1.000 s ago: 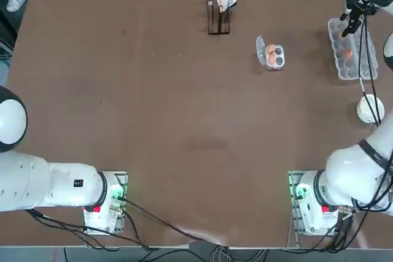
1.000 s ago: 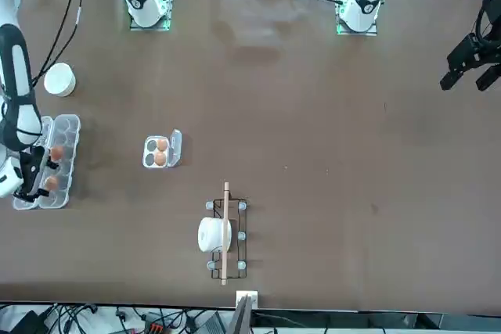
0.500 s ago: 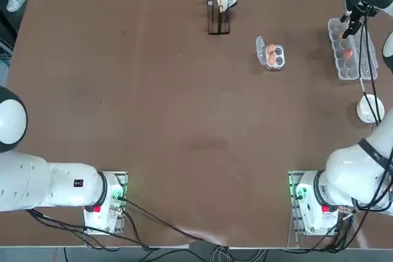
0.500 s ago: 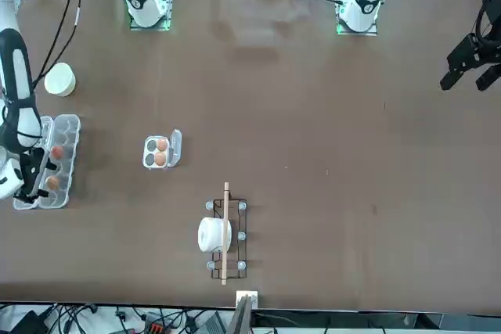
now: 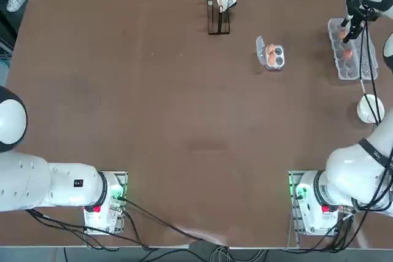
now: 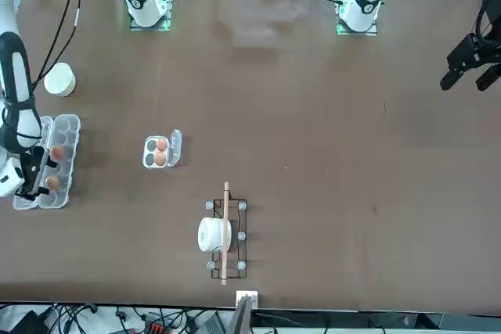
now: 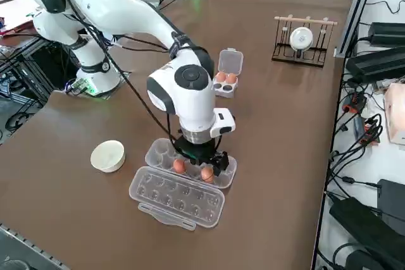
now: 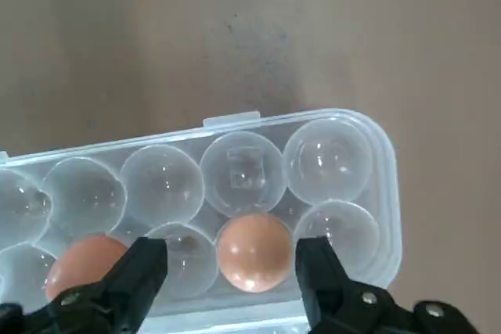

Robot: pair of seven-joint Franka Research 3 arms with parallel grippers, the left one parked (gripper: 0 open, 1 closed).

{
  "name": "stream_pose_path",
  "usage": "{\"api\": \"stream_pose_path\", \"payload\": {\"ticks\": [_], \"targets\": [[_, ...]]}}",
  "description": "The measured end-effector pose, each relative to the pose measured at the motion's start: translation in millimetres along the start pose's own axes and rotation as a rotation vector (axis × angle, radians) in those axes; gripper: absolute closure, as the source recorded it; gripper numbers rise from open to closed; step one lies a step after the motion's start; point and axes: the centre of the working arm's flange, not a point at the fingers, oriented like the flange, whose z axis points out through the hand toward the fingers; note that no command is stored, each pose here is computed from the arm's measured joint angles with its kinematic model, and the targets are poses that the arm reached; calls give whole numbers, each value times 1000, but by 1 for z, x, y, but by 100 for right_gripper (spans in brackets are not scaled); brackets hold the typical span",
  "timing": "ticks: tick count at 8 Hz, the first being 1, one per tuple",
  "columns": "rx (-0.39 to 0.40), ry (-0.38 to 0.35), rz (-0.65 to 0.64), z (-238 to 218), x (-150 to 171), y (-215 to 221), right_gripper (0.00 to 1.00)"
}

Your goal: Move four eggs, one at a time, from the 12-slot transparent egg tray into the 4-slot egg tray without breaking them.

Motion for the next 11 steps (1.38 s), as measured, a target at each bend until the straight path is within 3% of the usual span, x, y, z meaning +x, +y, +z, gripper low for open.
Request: {"api": "stream_pose_path", "payload": {"ticks": [11], "targets": [[-27, -3, -25, 16, -7, 1, 12]]}}
